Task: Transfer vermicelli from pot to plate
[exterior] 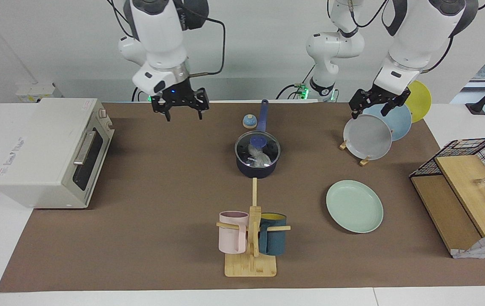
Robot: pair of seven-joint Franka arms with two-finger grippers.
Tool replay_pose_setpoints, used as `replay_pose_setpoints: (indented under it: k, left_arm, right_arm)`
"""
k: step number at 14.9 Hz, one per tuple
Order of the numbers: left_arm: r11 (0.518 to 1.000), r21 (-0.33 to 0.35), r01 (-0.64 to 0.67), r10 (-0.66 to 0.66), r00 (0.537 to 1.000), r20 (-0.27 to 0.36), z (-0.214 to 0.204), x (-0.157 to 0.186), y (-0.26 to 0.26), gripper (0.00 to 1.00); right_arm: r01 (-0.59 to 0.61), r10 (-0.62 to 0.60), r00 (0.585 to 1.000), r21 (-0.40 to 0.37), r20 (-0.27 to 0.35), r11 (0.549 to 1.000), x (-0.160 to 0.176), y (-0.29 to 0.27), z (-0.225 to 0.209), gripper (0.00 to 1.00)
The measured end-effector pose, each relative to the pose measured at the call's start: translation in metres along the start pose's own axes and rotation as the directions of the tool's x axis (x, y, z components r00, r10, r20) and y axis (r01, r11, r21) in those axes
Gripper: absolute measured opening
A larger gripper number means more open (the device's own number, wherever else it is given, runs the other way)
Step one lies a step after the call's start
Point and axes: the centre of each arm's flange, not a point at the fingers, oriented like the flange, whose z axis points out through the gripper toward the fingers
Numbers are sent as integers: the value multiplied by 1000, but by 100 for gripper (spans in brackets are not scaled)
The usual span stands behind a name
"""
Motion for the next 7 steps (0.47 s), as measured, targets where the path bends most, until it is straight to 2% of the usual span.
replay_pose_setpoints:
  k: [3,7]
  left_arm:
    - [1000,0,0,0,1000,0,0,0,0,100]
    - [1000,0,0,0,1000,0,0,0,0,100]
  right_arm:
    - [-5,5,1000,-10,20,1000,8,-62,35,100]
    - [-21,21,1000,1,-11,1000,-11,-145,72,100]
